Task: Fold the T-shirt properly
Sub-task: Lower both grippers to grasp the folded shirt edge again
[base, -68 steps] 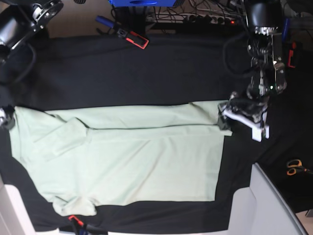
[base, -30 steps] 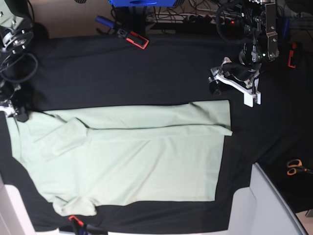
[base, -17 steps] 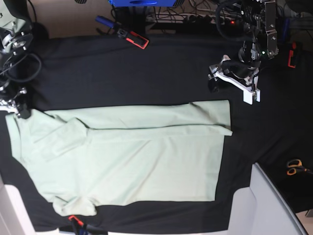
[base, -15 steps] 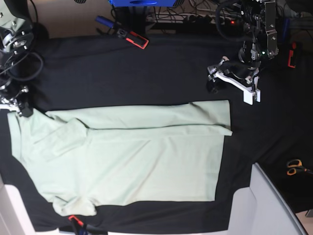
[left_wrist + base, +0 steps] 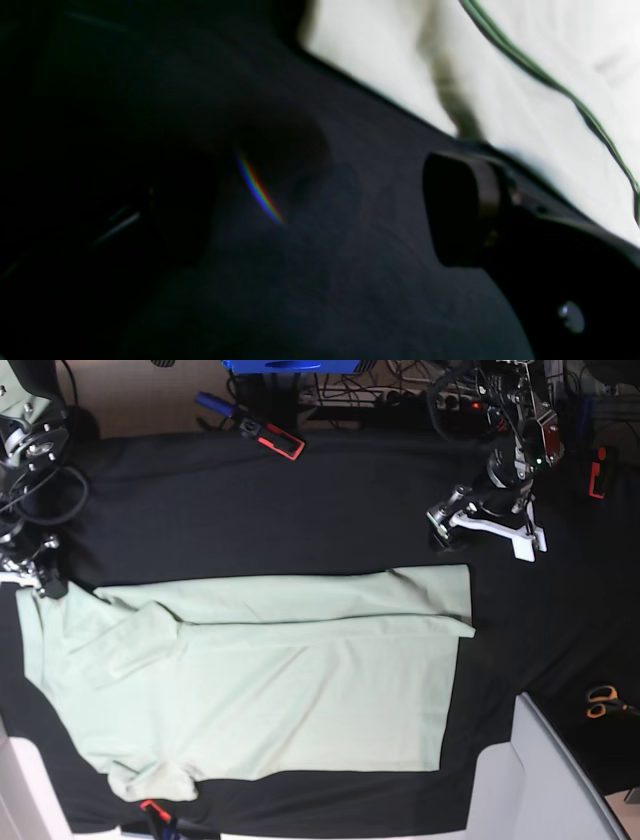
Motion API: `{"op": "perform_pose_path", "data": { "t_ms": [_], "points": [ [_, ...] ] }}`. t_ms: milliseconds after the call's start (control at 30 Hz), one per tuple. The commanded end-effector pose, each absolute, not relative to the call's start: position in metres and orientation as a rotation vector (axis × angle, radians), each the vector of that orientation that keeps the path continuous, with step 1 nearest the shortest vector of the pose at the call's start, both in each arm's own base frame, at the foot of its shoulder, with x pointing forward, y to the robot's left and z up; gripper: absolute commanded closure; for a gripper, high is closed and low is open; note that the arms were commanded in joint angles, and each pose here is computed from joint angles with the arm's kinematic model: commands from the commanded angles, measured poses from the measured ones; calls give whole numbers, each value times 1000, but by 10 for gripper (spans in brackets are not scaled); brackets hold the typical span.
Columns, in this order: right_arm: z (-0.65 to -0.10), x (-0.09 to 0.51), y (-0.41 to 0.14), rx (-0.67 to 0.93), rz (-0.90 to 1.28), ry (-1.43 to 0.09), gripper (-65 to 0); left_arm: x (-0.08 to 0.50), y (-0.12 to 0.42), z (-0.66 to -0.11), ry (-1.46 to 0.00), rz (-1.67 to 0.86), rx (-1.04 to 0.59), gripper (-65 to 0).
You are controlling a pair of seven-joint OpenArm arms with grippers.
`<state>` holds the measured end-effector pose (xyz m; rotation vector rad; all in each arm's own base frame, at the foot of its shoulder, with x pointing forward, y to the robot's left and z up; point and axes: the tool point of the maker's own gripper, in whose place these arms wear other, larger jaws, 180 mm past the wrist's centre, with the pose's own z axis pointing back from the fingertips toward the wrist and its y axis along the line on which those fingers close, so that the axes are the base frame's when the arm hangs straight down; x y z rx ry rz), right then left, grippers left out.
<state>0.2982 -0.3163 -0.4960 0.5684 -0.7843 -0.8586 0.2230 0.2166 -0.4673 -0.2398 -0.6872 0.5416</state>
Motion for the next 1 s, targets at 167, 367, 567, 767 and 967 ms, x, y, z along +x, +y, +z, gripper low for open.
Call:
{"op": "perform_pose_path", "data": {
  "t_ms": [167, 367, 567, 767, 967],
  "points": [
    [-480, 309, -331, 559, -838, -845, -3, 258, 221, -455, -753, 551, -261, -650],
    [-481, 308, -331, 559, -838, -843, -3, 274, 217, -473, -713, 592, -290, -650],
    [-481, 308, -331, 559, -838, -843, -3, 283, 211, -484, -685, 615, -311, -650],
    [-481, 308, -331, 559, -838, -843, -3, 286, 203, -482, -690, 621, -329, -586],
    [-481, 308, -331, 559, -838, -843, -3, 287, 202, -484, -686, 623, -331, -346]
  ]
}}
